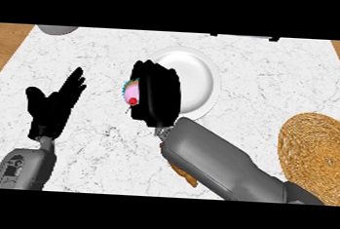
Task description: Pick the cupcake from the placemat and place it in the plate
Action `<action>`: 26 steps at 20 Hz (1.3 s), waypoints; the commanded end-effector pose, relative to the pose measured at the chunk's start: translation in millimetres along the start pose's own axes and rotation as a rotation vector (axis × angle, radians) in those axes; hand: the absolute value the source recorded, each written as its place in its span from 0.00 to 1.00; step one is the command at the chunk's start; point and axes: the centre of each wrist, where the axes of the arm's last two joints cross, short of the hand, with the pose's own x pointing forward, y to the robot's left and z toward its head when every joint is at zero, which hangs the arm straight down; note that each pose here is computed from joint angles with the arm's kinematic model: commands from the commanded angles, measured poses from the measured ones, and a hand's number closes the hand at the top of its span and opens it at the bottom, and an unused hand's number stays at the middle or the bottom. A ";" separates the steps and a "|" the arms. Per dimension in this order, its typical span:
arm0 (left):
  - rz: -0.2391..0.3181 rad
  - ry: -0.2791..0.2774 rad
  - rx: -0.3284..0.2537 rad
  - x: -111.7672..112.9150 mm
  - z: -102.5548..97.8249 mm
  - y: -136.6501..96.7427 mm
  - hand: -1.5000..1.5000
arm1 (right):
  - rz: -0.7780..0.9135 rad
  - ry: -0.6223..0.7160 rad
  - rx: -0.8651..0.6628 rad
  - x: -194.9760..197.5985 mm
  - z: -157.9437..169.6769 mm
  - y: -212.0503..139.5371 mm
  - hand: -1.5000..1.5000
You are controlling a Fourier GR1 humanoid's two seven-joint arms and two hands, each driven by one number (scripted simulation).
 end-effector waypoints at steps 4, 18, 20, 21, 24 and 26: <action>0.000 0.011 0.008 -15.2 2.3 10.4 0.50 | -0.001 0.095 -0.012 -29.8 -50.4 -0.7 1.00; 0.005 -0.015 0.008 -0.1 -0.8 -6.3 0.50 | -0.057 0.142 0.323 -125.0 -57.9 18.1 0.00; 0.012 -0.005 0.004 8.1 2.3 -0.7 0.50 | -0.094 0.082 0.269 -129.7 -46.9 26.0 0.00; -0.003 -0.007 0.024 0.1 9.1 8.6 0.50 | -0.082 0.055 0.225 -129.4 -52.7 23.4 0.00; 0.003 0.005 0.024 -2.6 -0.1 5.9 0.50 | -0.172 -0.052 0.124 -112.2 -61.2 13.1 0.00; 0.009 0.007 0.011 -10.8 10.6 16.1 0.50 | -0.296 -0.150 0.070 -98.4 -64.3 1.8 0.00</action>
